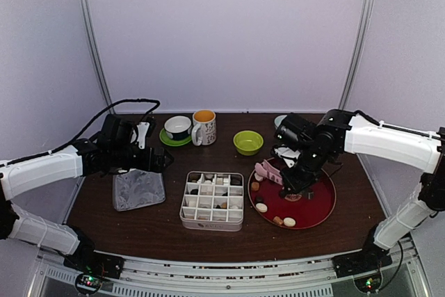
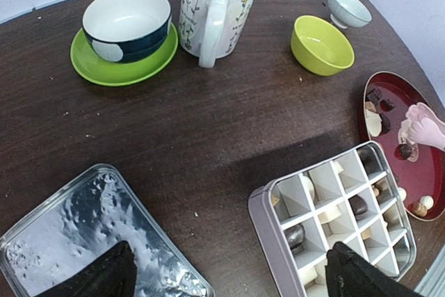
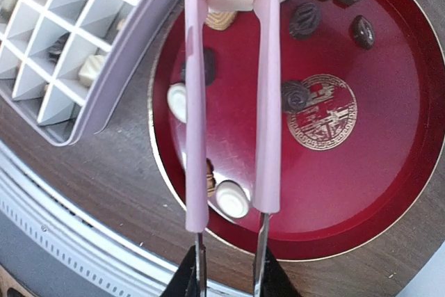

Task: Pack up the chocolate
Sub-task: Place the fake chocolate in the empty pocket of the box.

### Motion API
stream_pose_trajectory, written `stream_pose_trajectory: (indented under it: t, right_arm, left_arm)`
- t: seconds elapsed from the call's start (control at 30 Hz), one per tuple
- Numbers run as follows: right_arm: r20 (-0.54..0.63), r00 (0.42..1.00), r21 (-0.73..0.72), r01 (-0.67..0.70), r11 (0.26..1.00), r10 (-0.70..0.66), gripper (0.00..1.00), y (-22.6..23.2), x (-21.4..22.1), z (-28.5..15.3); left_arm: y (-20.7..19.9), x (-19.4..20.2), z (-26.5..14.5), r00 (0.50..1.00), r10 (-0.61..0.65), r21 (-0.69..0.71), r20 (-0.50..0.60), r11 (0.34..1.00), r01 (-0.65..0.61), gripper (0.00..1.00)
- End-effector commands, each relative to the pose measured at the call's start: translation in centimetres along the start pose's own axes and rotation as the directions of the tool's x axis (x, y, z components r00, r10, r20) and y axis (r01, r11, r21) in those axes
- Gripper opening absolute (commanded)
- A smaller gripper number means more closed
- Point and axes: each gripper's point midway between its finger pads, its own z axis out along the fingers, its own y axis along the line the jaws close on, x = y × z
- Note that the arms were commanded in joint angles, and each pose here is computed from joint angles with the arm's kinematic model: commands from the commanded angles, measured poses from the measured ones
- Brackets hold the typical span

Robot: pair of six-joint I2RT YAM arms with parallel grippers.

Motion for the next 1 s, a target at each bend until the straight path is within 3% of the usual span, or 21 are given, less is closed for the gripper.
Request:
stream_pose_trajectory:
  t: [0.0,0.13,0.33,0.97]
  right_arm:
    - [0.048,0.991,-0.131,0.127,0.983,-0.122,0.22,3.3,0.6,-2.7]
    - [0.084,0.961,-0.202,0.277,0.939,-0.265,0.22,6.3,2.4,-4.6]
    - [0.039,0.930,-0.237,0.365,0.900,-0.367,0.22,8.1,5.0,-4.8]
    - [0.006,0.912,-0.215,0.401,0.890,-0.410,0.27,9.1,4.9,-3.6]
  left_arm:
    - [-0.5,-2.0,-0.6,0.998,-0.008,0.020,0.060,1.000,0.007,0.97]
    - [-0.6,-2.1,-0.9,0.997,-0.009,0.026,0.071,1.000,0.008,0.97]
    - [-0.8,-2.2,-0.7,0.998,-0.016,0.038,0.066,0.999,0.013,0.97]
    - [-0.1,-1.3,-0.9,0.998,-0.030,0.012,0.059,1.000,0.029,0.97]
